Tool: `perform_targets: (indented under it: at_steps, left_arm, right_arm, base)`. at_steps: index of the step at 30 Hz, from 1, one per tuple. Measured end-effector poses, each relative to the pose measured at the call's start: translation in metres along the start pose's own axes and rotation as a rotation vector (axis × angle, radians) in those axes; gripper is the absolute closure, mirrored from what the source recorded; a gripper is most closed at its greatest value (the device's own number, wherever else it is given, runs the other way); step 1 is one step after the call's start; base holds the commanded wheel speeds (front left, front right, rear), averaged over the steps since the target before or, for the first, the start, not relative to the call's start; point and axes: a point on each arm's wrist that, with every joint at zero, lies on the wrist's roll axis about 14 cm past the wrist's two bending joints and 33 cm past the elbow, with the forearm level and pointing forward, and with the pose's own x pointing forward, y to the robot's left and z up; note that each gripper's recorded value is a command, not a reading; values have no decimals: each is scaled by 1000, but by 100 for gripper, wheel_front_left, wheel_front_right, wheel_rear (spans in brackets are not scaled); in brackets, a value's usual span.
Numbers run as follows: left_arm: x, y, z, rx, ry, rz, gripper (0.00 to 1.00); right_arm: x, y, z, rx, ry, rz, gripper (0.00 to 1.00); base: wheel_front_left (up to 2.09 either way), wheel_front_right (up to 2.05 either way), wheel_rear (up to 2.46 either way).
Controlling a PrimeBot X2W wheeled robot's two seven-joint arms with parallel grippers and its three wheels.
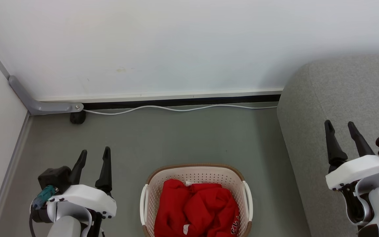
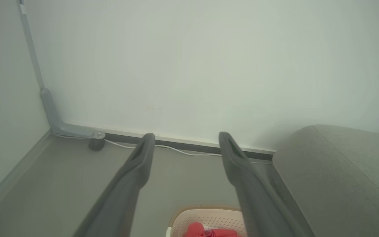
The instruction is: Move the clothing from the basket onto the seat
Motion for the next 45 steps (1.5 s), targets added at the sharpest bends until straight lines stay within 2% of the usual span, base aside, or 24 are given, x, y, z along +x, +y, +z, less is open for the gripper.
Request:
perform_targets:
  at_steps: [17, 35, 45]
  left_arm:
    - [9, -3, 3, 148, -17, -8, 0]
    - [13, -6, 6, 139, -27, -14, 0]
    - [25, -16, -24, 104, 47, -35, 0]
  right_arm:
    - [11, 0, 8, -188, -18, 38, 0]
    - [12, -12, 15, -186, -39, -5, 0]
    - [33, -11, 20, -188, -72, 11, 0]
  base:
    - [0, 0, 0]
    - [0, 0, 0]
    - [0, 0, 0]
